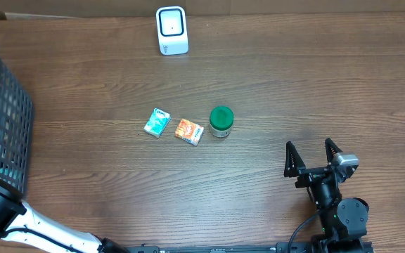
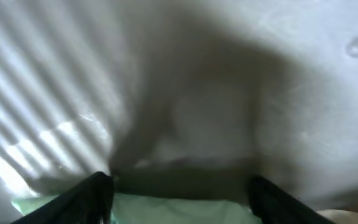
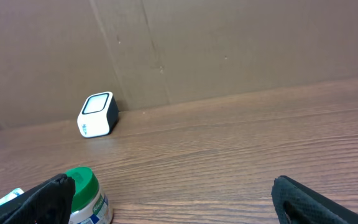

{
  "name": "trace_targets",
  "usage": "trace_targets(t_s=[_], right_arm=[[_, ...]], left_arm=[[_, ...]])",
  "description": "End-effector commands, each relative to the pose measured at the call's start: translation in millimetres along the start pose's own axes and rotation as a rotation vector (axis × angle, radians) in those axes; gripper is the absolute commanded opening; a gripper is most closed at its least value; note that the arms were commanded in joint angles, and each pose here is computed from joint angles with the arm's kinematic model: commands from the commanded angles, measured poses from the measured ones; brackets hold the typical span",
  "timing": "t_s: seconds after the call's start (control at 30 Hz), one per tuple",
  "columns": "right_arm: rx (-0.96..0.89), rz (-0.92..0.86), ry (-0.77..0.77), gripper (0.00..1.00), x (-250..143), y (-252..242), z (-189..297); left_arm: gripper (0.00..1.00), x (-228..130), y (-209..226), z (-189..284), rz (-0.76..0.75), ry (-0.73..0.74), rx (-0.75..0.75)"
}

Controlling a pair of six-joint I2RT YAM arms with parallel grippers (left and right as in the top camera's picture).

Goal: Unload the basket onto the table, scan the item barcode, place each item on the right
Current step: 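Move the left gripper into the basket and grasp the teal wipes packet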

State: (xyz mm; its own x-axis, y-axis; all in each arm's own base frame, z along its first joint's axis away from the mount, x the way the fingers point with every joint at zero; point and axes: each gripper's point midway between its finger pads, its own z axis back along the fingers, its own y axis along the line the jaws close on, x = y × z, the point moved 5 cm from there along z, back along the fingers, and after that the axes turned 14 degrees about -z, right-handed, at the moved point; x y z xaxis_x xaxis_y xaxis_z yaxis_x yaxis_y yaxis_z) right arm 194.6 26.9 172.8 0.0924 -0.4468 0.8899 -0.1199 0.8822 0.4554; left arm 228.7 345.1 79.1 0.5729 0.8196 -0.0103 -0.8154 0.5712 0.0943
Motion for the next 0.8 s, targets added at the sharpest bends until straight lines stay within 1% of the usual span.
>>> trace_targets(t_s=[0.0,0.03,0.1,0.17,0.3,0.47,0.57,0.63,0.77], right_arm=[[-0.003,-0.002,-0.006,1.00,-1.2,-1.8,-0.1],[-0.003,-0.002,-0.006,1.00,-1.2,-1.8,-0.1],[-0.003,-0.002,-0.006,1.00,-1.2,-1.8,-0.1],[-0.003,-0.002,-0.006,1.00,-1.2,-1.8,-0.1],[-0.003,-0.002,-0.006,1.00,-1.2,-1.8,-0.1],[-0.003,-0.002,-0.006,1.00,-1.1,-1.9,-0.1],[-0.002,-0.002,-0.006,1.00,-1.2,-1.8,-0.1],[-0.003,-0.002,-0.006,1.00,-1.2,-1.8,-0.1],[-0.003,-0.002,-0.006,1.00,-1.1,-1.9,-0.1]], left_arm=[[0.57,-18.8,-5.5,-26.3,-0.040,0.090,-0.011],[0.51,-19.8,-5.5,-27.7,-0.040,0.092,-0.010],[0.34,-20.1,-5.6,-27.9,-0.040,0.093,-0.010],[0.04,-20.5,-5.2,-27.2,-0.040,0.096,-0.010],[0.04,-20.0,-3.1,-22.1,-0.038,0.102,-0.006],[0.04,-7.7,1.7,7.9,-0.026,0.074,0.010],[0.04,3.7,4.3,40.4,-0.001,0.027,0.013],[0.04,10.7,7.2,71.5,0.020,-0.024,0.013],[0.04,18.6,12.9,137.4,0.040,-0.168,0.009]])
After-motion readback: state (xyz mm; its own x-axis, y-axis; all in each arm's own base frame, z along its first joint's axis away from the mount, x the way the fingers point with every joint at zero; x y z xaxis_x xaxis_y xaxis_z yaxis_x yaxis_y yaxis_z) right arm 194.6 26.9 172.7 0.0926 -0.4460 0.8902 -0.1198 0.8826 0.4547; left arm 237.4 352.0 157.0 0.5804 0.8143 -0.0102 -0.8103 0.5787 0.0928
